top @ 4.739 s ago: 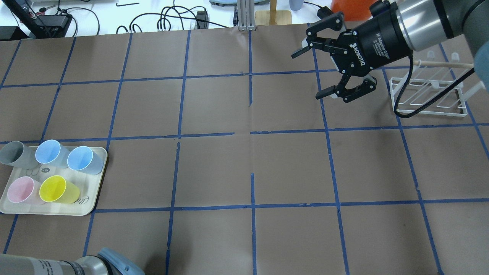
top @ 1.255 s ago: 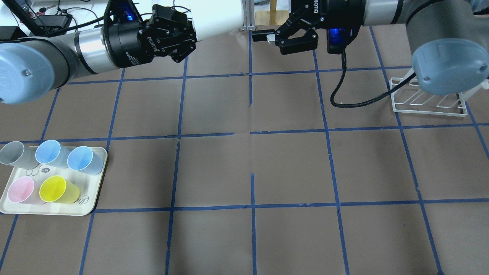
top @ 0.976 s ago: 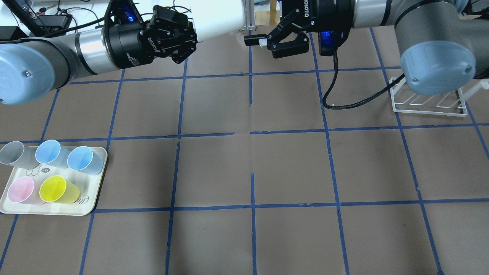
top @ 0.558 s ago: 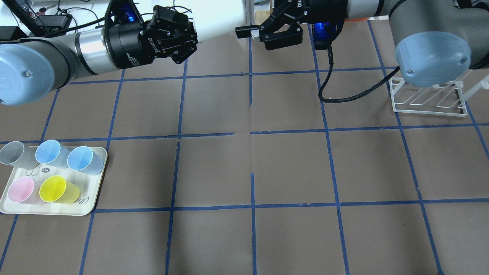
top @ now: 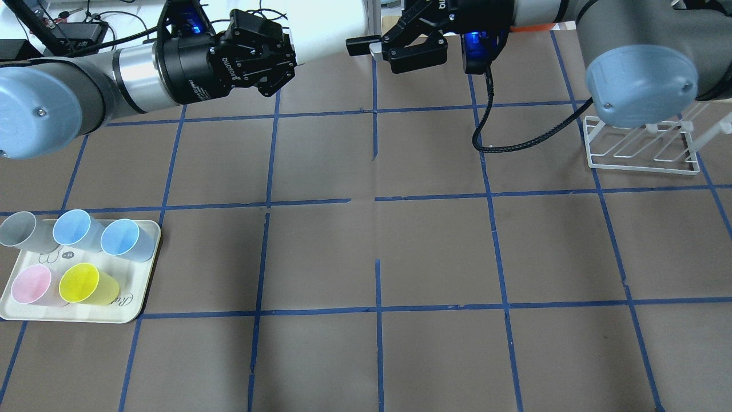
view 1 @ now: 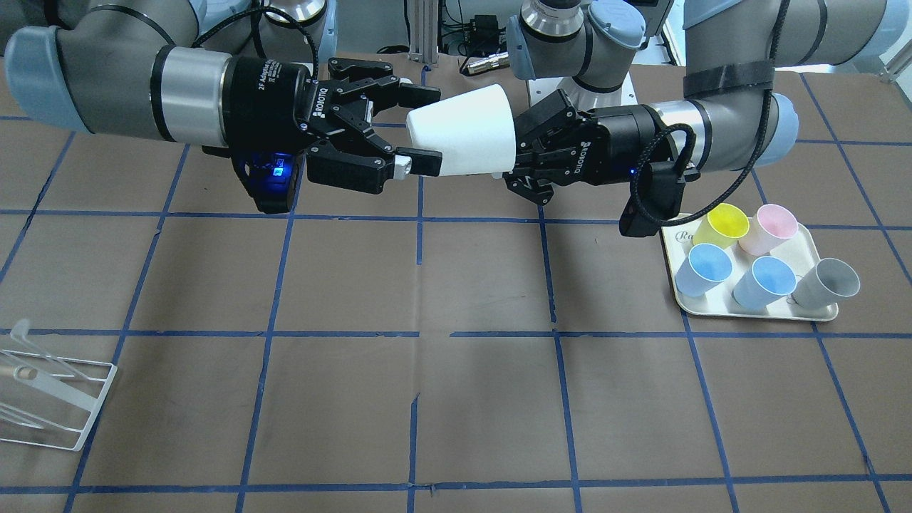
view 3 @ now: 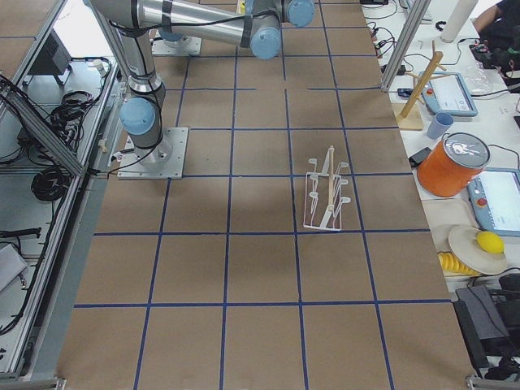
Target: Transfer IKEA cup to right arm and place on rack
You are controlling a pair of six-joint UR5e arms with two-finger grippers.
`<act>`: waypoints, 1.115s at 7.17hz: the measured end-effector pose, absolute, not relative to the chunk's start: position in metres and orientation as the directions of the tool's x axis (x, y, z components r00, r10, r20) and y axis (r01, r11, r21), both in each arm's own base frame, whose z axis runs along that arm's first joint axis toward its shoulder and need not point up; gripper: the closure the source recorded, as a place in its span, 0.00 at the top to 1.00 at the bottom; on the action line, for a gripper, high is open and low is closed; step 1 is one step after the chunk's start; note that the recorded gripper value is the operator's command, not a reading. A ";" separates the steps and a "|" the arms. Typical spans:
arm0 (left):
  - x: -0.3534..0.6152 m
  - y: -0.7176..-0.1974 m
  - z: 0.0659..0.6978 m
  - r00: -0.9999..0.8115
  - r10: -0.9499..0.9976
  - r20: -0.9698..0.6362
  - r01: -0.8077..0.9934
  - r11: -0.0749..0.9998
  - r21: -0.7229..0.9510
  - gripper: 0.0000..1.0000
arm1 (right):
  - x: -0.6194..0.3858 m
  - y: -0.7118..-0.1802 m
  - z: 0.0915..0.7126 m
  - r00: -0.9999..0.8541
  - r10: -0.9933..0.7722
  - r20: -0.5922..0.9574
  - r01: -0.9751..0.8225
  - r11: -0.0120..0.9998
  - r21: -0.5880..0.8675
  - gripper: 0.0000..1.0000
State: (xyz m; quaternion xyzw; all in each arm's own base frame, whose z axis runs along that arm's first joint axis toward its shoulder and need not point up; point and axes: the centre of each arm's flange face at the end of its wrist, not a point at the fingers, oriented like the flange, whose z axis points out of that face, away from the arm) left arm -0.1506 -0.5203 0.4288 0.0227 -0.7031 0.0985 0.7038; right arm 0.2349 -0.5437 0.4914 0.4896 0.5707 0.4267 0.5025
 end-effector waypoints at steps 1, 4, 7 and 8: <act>-0.151 -0.520 0.428 -0.008 0.106 0.994 -0.170 0.980 -0.106 0.00 | 0.239 -0.545 0.487 -0.022 0.988 -0.152 0.130 0.154 0.980 0.61; -0.150 -0.520 0.427 -0.009 0.101 0.995 -0.169 0.980 -0.101 0.84 | 0.240 -0.547 0.485 -0.025 0.987 -0.158 0.126 0.160 0.979 0.21; -0.151 -0.520 0.428 -0.008 0.100 0.995 -0.169 0.980 -0.100 0.85 | 0.240 -0.547 0.485 -0.025 0.987 -0.157 0.126 0.159 0.979 0.19; -0.151 -0.520 0.428 -0.008 0.099 0.995 -0.170 0.980 -0.099 0.85 | 0.240 -0.548 0.484 -0.025 0.988 -0.156 0.127 0.157 0.979 0.19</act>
